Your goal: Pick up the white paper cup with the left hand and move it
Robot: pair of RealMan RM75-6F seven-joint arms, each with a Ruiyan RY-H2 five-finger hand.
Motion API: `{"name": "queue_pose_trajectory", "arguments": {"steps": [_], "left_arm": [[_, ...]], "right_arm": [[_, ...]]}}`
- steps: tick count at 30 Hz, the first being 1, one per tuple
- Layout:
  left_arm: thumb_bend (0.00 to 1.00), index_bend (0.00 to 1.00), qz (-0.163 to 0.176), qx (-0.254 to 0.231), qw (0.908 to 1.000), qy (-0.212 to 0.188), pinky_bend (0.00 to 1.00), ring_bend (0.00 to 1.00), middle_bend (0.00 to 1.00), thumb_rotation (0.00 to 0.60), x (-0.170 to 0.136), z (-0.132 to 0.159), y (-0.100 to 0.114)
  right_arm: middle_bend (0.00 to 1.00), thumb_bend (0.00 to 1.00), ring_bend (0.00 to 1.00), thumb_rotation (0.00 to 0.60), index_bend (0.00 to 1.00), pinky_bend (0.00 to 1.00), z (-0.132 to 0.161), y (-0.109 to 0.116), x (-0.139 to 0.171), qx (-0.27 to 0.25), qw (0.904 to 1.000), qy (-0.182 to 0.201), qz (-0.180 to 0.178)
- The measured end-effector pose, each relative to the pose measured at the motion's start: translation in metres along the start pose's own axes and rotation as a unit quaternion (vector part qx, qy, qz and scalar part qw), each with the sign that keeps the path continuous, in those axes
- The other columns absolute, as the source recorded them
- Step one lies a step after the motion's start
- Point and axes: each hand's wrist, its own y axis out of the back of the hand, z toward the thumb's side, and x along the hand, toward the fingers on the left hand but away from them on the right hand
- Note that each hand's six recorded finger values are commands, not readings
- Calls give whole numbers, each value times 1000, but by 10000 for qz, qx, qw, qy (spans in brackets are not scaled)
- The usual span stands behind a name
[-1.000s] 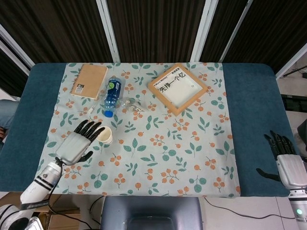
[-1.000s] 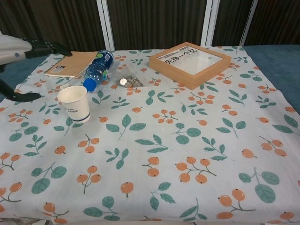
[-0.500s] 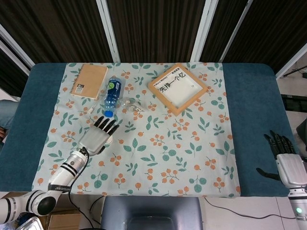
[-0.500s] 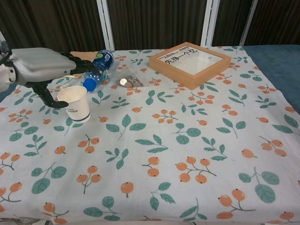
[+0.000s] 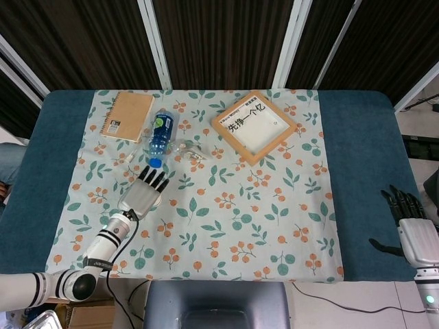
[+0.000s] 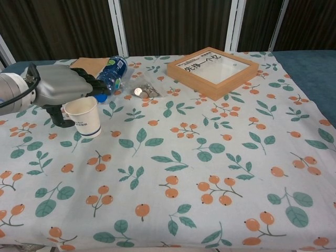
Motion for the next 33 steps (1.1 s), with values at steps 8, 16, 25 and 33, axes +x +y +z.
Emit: {"name": "queue_pose_trajectory", "arguments": {"steps": [8,16,25,33], "left_arm": [[305,0,-100,196,9997,55,0,0,0,600,5,0,-5],[365,13,-84,184,9998,19,0,0,79,600,8,2,-9],[422,209,-44,170,9998,71,0,0,230,600,10,0,-10],[435,280,54,63,9999,104,0,0,277,600,8,-2,-8]], "right_arm": [[0,196,0,600,0,0,-4,-2,1,-3,10000,-48,46],[0,196,0,600,0,0,-4,-4,0,9,9999,-71,110],[0,196,0,600,0,0,-5,-5,0,19,9998,-87,169],[0,196,0,600,0,0,-4,-6,-1,27,9998,-86,190]]}}
